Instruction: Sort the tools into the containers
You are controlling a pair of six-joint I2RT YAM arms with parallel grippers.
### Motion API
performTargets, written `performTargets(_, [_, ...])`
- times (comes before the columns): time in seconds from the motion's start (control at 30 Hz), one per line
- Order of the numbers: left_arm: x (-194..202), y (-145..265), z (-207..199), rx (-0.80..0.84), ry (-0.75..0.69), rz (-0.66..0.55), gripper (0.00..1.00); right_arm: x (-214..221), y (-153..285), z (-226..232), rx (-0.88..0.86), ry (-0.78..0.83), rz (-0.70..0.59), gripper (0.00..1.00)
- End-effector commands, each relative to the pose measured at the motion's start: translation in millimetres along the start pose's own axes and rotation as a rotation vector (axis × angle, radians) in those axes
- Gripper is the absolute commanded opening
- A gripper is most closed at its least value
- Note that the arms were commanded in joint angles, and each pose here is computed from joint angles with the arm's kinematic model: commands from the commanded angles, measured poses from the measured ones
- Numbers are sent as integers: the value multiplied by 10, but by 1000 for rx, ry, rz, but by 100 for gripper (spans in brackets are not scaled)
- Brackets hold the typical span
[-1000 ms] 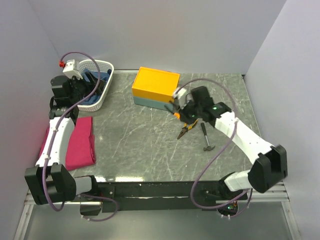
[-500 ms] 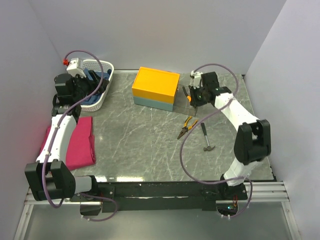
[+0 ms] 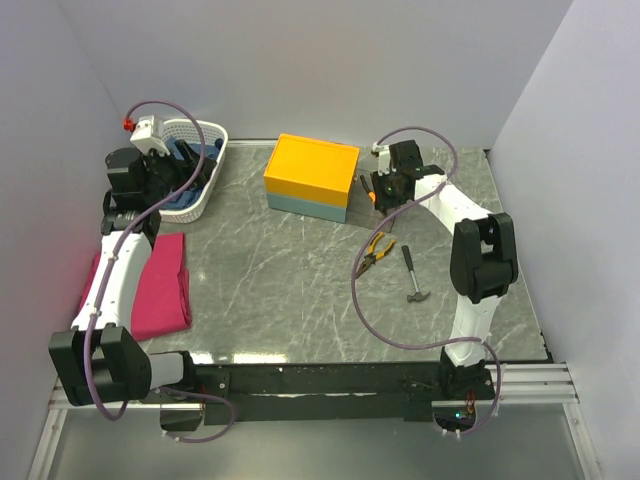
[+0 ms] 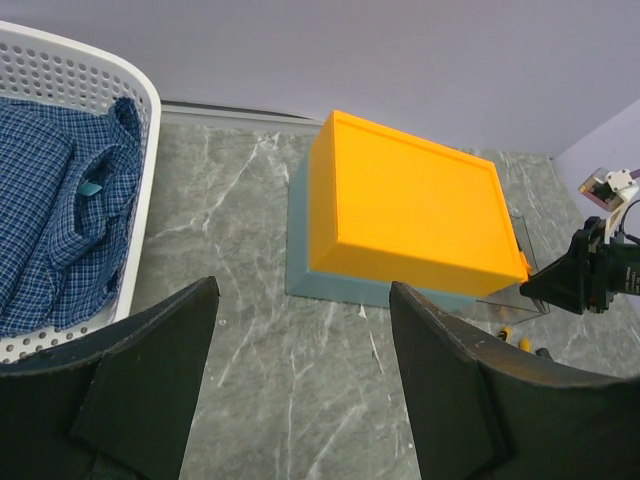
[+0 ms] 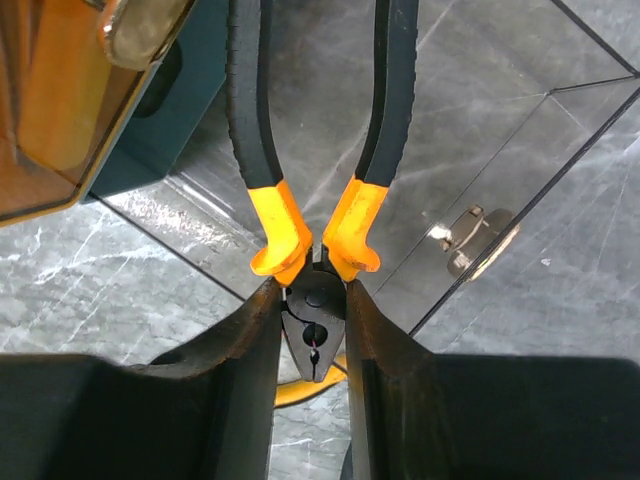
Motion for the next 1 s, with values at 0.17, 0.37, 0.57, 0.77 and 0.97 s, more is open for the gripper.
performTargets(0.17, [-194, -79, -119, 58, -7, -51, 75, -396, 379, -111, 47, 87, -154, 67])
performTargets(0.37, [-157, -162, -165, 77, -5, -34, 75, 26, 613, 442, -297, 388, -152, 69])
performTargets(0.57, [-77, -206, -139, 74, -8, -8, 75, 628, 645, 705, -552, 765, -91, 69])
performTargets(0.77, [-35, -220, -136, 82, -24, 8, 75, 894, 500, 581, -602, 1022, 18, 66])
performTargets(0.97, [-22, -230, -100, 71, -37, 15, 75, 1043, 269, 466, -563, 1160, 95, 66])
Point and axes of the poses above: each gripper's point midway between its finger pads, its own y axis back along the fingers, its own z axis along the line the jaws close on, x = y × z, the point moved 2 cm from there along y, back along the fingers, and after that the axes turned 9 degrees about y, right-handed, at the moved point
